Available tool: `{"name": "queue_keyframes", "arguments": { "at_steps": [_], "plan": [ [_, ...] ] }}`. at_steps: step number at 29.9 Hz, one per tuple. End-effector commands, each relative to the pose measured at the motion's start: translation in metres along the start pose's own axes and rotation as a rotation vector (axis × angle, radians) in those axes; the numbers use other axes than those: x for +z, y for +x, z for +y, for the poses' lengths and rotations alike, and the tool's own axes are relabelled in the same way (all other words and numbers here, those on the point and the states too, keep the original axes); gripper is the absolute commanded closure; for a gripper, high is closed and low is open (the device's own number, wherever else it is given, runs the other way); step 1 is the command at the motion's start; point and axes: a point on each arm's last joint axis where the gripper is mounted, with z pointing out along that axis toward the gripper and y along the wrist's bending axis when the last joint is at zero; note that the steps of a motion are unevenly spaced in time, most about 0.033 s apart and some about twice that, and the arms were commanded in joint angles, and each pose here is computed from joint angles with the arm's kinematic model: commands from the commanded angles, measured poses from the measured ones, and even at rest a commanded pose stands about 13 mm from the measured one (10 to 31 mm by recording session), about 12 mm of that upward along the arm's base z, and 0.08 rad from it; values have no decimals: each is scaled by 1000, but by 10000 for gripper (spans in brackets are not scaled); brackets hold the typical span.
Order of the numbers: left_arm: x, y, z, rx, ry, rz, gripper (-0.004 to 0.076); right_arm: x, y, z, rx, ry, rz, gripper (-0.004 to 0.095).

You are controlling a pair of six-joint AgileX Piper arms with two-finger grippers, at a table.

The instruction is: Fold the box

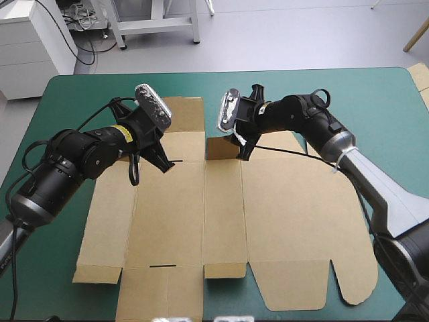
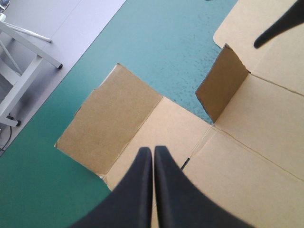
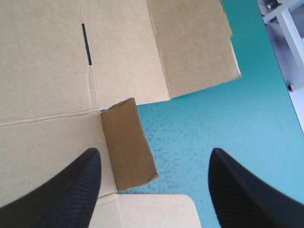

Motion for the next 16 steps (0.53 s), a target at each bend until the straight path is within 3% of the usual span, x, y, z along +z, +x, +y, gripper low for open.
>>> {"name": "queue_keyframes", "arguments": {
  "at_steps": [1,5,8,11,16],
  "plan": [
    [-21,-17,8,-9,-65,-118,731,-46,-12,-19,126,163,-24,303],
    [-21,-17,9,-9,-69,-125,731,-60,-4,-27,283,235,11,308],
    [-21,-18,9,-15,-70,-136,731,-67,5,-33,400,279,41,366],
    [-21,-18,9,-5,-74,-133,731,-73,16,-37,475,300,93,523],
    [-21,-18,9,-5,-72,-129,731,-78,33,-37,543,282,193,889]
  ]
}}
